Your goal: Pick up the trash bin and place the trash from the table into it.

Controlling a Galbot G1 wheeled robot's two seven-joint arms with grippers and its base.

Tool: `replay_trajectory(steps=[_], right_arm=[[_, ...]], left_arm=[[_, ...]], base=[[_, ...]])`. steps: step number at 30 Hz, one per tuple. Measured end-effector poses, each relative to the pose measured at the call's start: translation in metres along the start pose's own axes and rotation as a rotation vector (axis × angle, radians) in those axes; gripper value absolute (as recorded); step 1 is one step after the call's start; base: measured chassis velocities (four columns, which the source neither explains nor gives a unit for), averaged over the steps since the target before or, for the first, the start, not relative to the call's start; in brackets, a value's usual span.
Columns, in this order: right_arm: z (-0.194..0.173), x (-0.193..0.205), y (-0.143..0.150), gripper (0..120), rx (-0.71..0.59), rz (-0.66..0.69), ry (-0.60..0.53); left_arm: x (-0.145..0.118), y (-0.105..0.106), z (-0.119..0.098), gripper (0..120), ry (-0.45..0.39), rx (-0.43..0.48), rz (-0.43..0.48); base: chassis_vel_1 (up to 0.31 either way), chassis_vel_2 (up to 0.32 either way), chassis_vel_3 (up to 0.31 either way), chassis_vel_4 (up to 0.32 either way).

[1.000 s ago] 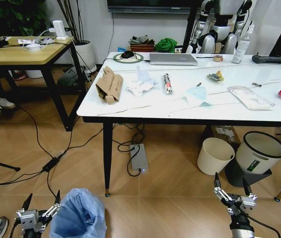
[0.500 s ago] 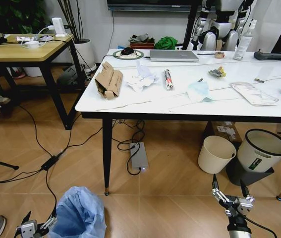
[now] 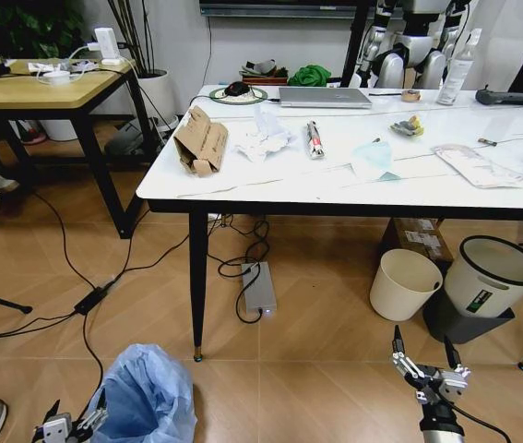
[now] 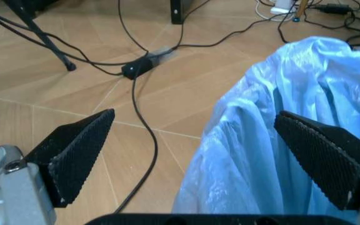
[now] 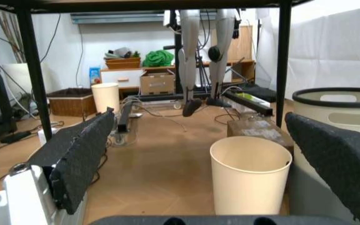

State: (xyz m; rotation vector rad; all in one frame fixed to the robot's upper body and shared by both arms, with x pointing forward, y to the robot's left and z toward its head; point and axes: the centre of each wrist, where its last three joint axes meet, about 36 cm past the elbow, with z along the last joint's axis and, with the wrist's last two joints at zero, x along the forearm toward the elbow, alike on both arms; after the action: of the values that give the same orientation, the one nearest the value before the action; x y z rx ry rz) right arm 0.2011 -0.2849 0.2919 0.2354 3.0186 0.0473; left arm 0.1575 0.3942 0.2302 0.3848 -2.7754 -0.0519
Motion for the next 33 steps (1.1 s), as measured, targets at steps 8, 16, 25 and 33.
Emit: replay_trajectory(steps=[8,16,25,33], right_arm=[[0.001,0.002,0.001,100,0.002,0.0,-0.001],[0.0,0.002,0.002,100,0.0,0.001,-0.001],[0.0,0.003,0.003,100,-0.002,0.002,0.0],[-0.002,0.004,0.002,100,-0.001,0.002,-0.004]], left_arm=[[-0.003,-0.008,0.003,97,-0.007,0.033,0.005],[-0.005,-0.006,0.008,100,0.013,0.034,0.01],[-0.008,-0.006,0.009,93,0.043,0.038,0.013],[-0.01,-0.012,0.014,63,0.094,0.045,0.028]], base=[[0.0,0.0,0.0,0.0],[0.0,0.0,0.0,0.0],[0.0,0.0,0.0,0.0],[0.0,0.0,0.0,0.0]])
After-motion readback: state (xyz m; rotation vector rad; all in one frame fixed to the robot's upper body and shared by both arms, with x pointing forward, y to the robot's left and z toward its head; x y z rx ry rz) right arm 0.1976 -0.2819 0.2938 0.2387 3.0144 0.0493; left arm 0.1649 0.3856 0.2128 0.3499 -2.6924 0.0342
